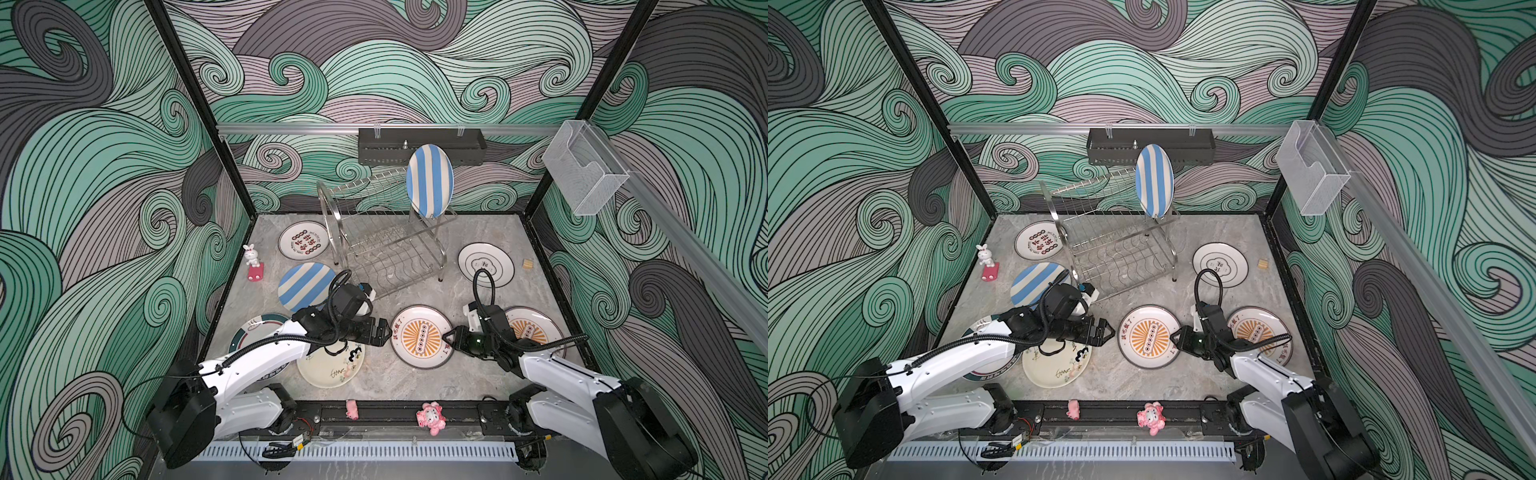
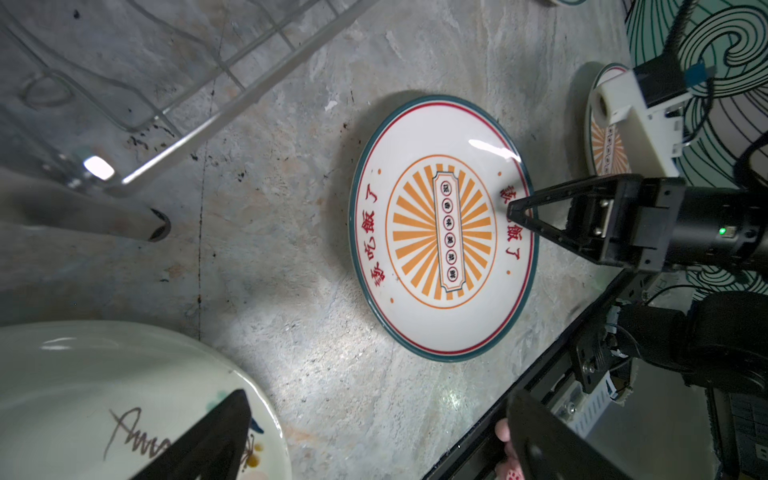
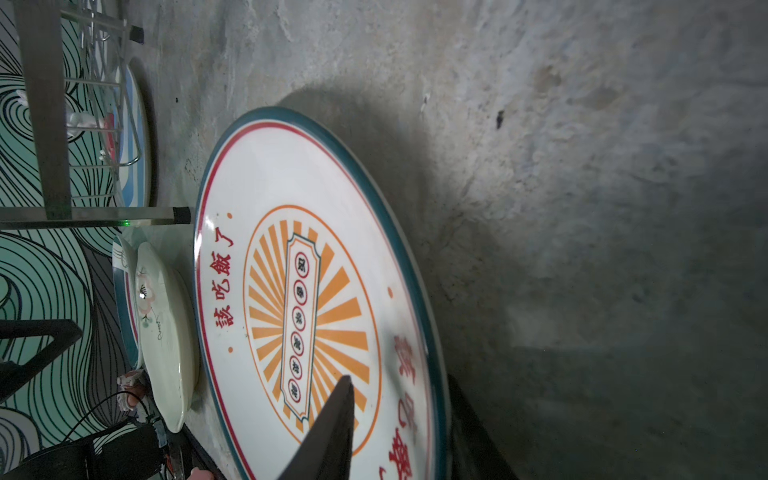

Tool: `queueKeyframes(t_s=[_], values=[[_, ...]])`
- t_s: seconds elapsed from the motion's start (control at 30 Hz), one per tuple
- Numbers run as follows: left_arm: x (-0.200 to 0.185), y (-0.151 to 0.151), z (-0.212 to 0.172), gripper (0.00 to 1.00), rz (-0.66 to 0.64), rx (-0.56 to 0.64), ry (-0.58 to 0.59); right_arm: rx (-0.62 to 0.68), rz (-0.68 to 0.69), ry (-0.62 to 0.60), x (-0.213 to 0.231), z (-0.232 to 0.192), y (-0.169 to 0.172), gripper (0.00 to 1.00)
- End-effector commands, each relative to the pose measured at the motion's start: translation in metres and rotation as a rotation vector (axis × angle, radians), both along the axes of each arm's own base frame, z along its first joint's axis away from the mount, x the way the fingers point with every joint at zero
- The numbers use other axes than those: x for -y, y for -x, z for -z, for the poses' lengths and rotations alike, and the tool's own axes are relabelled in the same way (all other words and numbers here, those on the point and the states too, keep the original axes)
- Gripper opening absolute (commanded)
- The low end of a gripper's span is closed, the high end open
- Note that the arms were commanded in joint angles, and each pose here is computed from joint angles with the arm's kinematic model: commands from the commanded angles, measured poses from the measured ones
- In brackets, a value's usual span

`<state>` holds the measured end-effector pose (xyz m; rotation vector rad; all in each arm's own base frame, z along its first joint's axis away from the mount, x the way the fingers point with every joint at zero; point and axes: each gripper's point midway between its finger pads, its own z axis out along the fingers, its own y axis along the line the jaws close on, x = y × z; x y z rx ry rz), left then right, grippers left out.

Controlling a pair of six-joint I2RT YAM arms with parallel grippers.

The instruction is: Load the plates into the dish rack

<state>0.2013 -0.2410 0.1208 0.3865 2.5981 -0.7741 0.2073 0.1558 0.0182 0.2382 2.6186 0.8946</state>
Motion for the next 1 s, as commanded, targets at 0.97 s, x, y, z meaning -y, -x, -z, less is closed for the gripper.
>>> queueKeyframes(t_s=[0.97], values=[[-0.104, -0.040, -0.076, 0.98, -0.135, 0.189, -0.097, 0.211, -0.005, 0.096, 0.019, -0.086, -0.010, 0.00]])
